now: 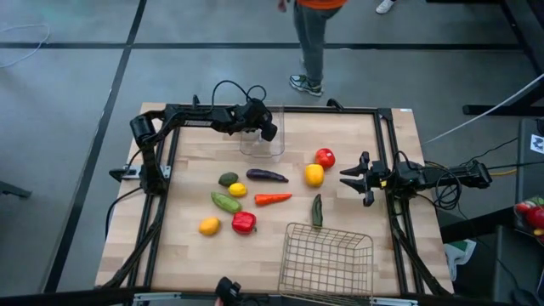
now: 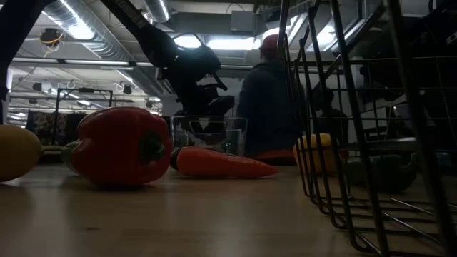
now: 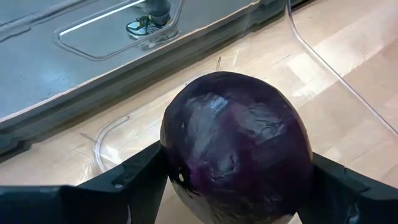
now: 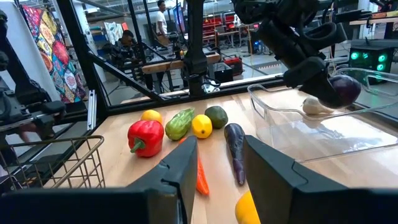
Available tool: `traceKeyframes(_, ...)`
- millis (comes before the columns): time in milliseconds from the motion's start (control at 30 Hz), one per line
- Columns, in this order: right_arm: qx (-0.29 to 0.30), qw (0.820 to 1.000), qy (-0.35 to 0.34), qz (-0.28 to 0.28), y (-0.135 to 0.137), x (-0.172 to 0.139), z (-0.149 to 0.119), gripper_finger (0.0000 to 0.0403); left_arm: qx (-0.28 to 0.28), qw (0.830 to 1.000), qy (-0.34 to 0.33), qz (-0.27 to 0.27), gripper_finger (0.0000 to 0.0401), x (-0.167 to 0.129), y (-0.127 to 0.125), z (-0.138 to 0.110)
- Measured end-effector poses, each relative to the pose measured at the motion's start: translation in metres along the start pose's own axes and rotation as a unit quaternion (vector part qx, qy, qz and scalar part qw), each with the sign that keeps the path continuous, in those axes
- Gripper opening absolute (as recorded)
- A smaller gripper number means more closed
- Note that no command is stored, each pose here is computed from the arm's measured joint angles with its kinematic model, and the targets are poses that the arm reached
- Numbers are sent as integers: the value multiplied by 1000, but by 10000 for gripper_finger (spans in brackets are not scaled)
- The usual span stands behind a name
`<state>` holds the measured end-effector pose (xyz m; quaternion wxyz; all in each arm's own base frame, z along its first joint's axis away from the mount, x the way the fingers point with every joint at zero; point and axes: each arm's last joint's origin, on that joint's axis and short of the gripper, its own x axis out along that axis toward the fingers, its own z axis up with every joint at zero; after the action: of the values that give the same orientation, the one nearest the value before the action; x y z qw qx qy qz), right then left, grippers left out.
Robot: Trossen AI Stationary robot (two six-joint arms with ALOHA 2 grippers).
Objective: Sort produce into baskets
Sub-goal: Put the purple onion into the transparent bin, then put the red bell pepper into the transparent bin
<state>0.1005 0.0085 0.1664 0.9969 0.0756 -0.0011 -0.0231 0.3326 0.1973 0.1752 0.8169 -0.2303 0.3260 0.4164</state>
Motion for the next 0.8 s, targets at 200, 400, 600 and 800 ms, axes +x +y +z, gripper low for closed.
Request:
traceKeyframes(200, 0, 1000, 0, 0, 0, 0, 0, 127, -1, 1000, 0, 1, 315, 0, 1, 0)
traceKeyframes(400, 0, 1000, 0, 0, 0, 0, 0, 127, -4, 1000, -9, -3, 356, 0, 0, 2)
traceKeyframes(600, 0, 1000, 0, 0, 0, 0, 0, 127, -3, 999, -29, -20, 375, -1, -3, 7)
traceKeyframes(800, 0, 1000, 0, 0, 0, 0, 0, 127, 42, 995, -65, -68, 376, -20, -9, 19)
